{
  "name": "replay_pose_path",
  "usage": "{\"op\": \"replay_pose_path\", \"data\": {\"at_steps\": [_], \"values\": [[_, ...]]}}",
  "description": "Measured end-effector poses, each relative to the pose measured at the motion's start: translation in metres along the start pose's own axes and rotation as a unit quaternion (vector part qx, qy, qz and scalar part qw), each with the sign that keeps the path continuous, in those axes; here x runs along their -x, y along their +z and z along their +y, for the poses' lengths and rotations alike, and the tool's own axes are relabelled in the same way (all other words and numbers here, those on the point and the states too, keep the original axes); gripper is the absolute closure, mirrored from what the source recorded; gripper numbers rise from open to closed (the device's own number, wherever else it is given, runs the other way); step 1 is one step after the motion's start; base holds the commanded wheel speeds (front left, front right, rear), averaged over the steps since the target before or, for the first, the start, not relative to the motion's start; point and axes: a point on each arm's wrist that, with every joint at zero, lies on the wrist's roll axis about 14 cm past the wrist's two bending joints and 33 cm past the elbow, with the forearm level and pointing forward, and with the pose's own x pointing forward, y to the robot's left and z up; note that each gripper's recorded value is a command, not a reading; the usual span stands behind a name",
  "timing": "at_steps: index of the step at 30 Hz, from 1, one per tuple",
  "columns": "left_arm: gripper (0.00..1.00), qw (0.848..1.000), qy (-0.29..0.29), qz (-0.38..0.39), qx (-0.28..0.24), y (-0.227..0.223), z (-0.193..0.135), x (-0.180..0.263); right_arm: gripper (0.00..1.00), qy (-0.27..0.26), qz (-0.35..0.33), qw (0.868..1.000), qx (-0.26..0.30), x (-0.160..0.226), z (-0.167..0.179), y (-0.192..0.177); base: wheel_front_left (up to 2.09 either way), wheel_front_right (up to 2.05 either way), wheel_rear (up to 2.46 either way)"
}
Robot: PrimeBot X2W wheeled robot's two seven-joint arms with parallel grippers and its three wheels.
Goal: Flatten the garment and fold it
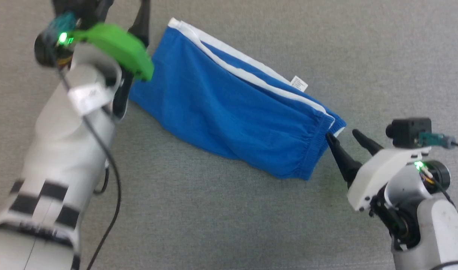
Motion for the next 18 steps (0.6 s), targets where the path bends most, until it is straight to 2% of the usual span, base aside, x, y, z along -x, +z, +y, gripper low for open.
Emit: {"op": "replay_pose_path", "data": {"at_steps": [8,18], "values": [[0.00,0.997,0.061,-0.038,-0.004,0.013,0.028,0.085,0.00,-0.011,-0.018,0.999,0.040,0.031,0.006,-0.005,0.00,0.00,0.00],[0.00,0.984,0.163,-0.072,-0.001,0.028,0.054,0.191,0.00,0.021,-0.014,0.998,0.051,0.052,0.031,-0.014,0.00,0.00,0.00]]}}
